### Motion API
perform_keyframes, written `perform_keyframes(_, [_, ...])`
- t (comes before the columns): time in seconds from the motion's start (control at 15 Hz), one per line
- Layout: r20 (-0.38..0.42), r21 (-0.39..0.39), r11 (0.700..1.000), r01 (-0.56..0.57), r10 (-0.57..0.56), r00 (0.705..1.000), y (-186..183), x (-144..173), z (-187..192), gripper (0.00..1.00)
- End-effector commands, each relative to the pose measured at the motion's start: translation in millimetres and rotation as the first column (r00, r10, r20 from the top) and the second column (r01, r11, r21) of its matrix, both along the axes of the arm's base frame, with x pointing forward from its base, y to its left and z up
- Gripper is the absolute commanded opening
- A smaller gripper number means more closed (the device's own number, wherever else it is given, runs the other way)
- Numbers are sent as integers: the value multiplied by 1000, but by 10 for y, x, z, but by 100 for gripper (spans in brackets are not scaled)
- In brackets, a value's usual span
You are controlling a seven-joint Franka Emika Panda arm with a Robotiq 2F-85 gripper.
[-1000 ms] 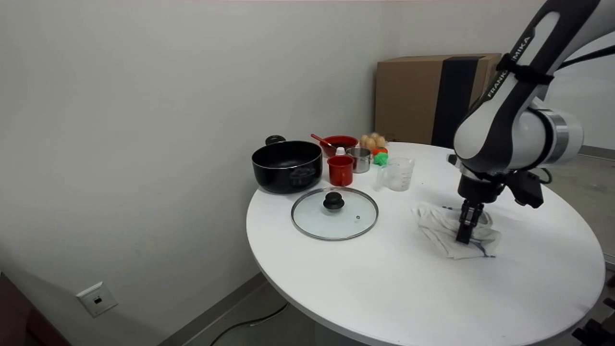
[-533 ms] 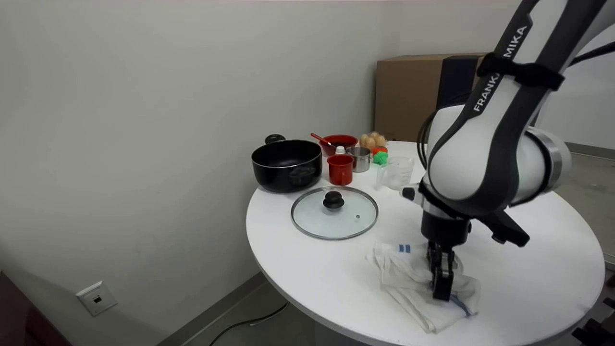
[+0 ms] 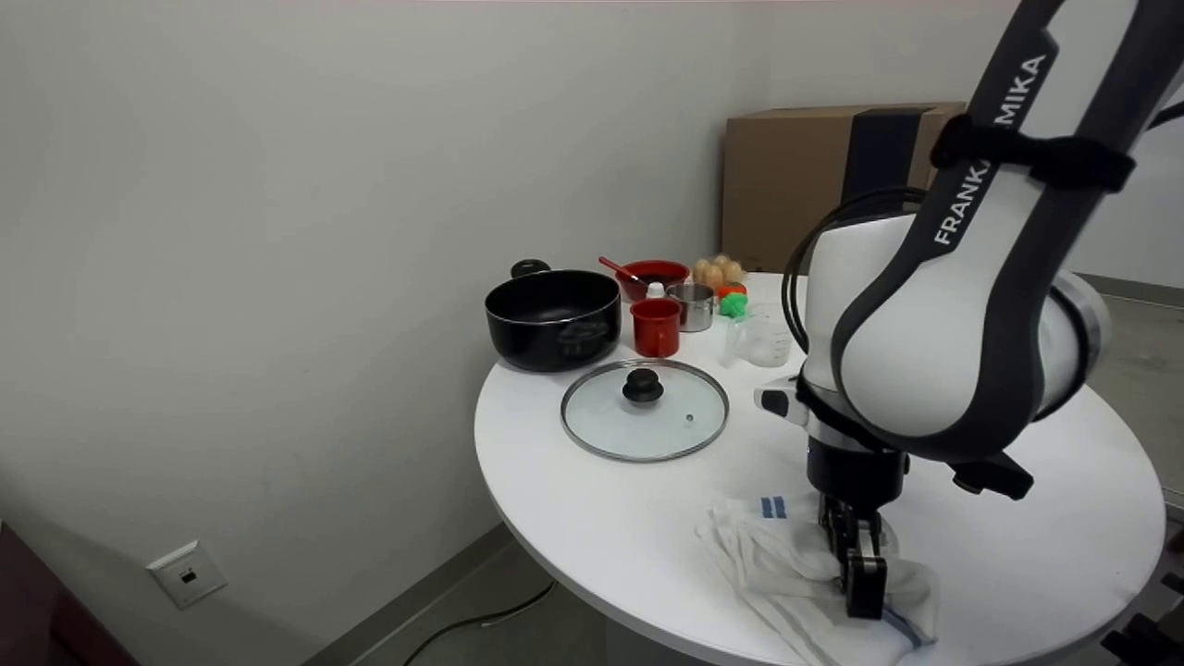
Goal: Use the tea towel to wipe the table
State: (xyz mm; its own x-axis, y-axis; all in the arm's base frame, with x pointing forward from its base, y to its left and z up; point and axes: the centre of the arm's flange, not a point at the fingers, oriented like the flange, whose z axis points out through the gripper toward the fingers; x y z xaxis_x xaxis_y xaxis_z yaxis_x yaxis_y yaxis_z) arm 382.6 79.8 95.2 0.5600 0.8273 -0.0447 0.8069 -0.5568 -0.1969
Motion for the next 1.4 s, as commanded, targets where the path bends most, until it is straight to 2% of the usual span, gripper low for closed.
perform_keyframes(0.0, [1,-59,993,99,-100,995,-596,96,-167,0])
perform_keyframes(0.27, [6,-117,957,266,-268,964,-1408,21,-144,0])
perform_keyframes(0.4, [17,-135,922,364,-365,931,-1837,-32,-103,0])
perform_keyframes(0.67, [60,-134,821,555,-553,831,-2635,-117,28,0])
perform_keyframes(0.87, [91,-111,724,681,-675,732,-3185,-182,137,0])
perform_keyframes(1.07, [120,-110,657,746,-736,666,-3481,-254,193,0])
perform_keyframes(1.2, [128,-106,644,758,-747,652,-3520,-235,197,0])
perform_keyframes(1.33, [134,-100,652,752,-740,659,-3476,-146,198,0])
